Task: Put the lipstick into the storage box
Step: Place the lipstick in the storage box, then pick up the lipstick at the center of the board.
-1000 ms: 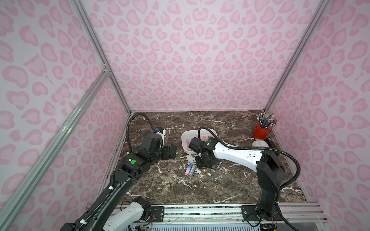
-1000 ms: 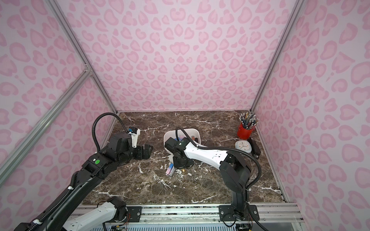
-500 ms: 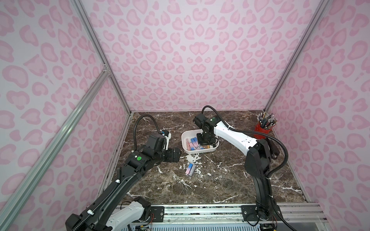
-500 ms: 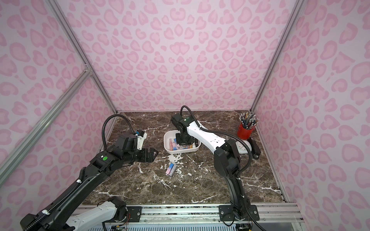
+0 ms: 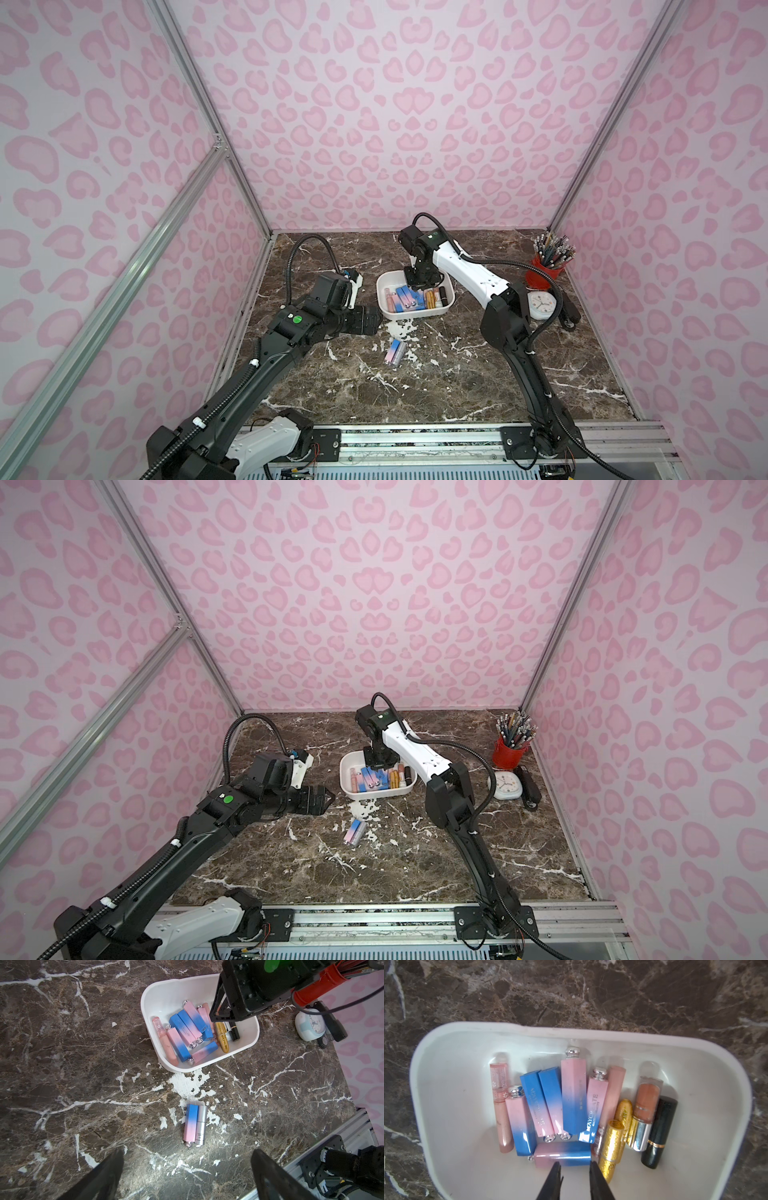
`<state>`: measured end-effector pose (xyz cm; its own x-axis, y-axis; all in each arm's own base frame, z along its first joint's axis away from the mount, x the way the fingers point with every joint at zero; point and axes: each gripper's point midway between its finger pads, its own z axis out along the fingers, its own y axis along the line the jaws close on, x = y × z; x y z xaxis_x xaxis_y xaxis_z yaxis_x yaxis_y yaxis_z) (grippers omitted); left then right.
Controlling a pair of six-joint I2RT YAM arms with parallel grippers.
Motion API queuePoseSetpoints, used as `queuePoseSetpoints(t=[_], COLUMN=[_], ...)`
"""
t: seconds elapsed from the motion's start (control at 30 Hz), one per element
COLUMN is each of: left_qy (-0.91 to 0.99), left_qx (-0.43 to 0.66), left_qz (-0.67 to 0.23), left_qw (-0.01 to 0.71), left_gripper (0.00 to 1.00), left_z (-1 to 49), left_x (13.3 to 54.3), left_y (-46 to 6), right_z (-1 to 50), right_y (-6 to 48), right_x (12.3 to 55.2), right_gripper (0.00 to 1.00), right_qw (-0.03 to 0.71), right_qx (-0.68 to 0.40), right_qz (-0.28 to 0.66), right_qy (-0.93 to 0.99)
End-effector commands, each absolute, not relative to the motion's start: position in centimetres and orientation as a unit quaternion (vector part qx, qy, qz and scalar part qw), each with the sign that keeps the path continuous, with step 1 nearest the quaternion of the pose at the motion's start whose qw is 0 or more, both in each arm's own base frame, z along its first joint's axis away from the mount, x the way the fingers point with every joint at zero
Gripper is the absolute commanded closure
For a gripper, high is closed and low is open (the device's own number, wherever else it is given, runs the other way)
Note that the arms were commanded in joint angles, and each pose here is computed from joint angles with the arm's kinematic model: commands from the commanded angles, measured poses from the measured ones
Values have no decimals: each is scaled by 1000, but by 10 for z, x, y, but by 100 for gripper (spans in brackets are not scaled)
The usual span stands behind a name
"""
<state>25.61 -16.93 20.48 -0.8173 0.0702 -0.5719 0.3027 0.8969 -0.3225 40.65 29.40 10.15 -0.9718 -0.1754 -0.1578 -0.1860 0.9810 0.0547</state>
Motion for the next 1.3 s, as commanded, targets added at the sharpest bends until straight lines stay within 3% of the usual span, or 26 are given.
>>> queuePoseSetpoints(t=[0.0,0.2,0.53,0.63,0.67,0.83,1.03,1.27], left_qy=[928,928,926,928,928,925,925,925], left_qx=[105,89,68,65,63,53,44,37], left_qz=[-192,-179,-175,-179,-180,-185,-183,-180], left_qw=[300,313,327,321,320,326,331,333], left_gripper=[2,2,2,2,2,2,2,2], left_z=[210,210,213,211,210,211,213,211], left_x=[264,270,262,255,253,245,237,231], left_y=[-168,-163,-152,-150,-149,-143,-137,-131], right_z=[116,131,91,83,79,61,39,26], right_y=[285,294,322,331,333,349,351,345], right_x=[389,334,256,251,250,247,238,228], right_gripper=[72,69,56,41,40,41,53,56], right_qw=[72,62,20,18,15,1,-25,-37], right_qx=[-103,-105,-83,-80,-76,-75,-75,-68], right_qz=[16,40,90,100,104,122,114,104], right_qy=[992,992,992,992,992,990,990,992])
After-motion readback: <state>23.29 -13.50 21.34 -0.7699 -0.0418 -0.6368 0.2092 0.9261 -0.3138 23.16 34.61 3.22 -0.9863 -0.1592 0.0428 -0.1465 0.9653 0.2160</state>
